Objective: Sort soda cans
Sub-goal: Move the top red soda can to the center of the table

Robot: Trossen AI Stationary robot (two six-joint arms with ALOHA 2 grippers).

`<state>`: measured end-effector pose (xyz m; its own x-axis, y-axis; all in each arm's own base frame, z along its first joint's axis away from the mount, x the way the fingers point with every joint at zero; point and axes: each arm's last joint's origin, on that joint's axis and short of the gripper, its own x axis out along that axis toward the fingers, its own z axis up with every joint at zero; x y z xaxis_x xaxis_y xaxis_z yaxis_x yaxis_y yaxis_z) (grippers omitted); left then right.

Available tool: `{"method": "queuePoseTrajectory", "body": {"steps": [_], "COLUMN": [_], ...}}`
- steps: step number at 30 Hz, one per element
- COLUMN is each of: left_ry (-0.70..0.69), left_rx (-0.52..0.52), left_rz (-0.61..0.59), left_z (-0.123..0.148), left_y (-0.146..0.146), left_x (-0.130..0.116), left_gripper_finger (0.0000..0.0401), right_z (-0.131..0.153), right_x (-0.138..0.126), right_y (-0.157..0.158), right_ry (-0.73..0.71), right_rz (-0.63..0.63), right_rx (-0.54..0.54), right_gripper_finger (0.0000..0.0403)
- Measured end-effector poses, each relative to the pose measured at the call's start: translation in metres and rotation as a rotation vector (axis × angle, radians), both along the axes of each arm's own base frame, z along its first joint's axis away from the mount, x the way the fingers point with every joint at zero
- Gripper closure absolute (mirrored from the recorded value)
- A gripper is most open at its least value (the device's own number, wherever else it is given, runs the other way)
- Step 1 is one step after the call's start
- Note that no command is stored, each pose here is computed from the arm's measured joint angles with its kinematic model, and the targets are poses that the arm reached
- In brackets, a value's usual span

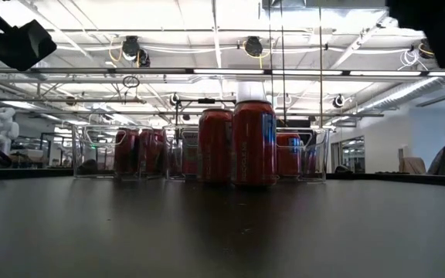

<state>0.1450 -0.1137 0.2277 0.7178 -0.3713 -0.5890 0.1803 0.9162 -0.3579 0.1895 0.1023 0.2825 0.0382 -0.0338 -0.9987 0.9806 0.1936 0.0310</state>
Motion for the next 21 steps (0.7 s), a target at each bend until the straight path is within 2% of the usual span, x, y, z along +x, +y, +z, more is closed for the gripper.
{"method": "queuePoseTrajectory", "body": {"steps": [8, 13, 18, 21], "left_ry": [-0.001, -0.004, -0.016, -0.032], "left_rx": [-0.005, -0.010, -0.018, -0.029], "left_rz": [0.000, 0.009, 0.012, 0.014], "left_z": [0.000, 0.001, 0.002, 0.003], "left_y": [0.000, 0.000, -0.001, -0.001], "left_x": [0.000, 0.000, 0.001, 0.002], "left_gripper_finger": [0.0005, 0.0005, 0.0005, 0.0005], "right_z": [0.001, -0.010, -0.019, -0.019], "right_x": [-0.028, -0.026, -0.030, -0.028], "right_y": [0.003, 0.008, 0.008, 0.009], "right_ry": [-0.052, -0.113, -0.024, -0.048], "right_rz": [-0.056, -0.037, -0.056, -0.044], "right_rx": [0.042, 0.079, 0.074, 0.084], "right_gripper_finger": [0.0074, 0.0074, 0.0074, 0.0074]}}
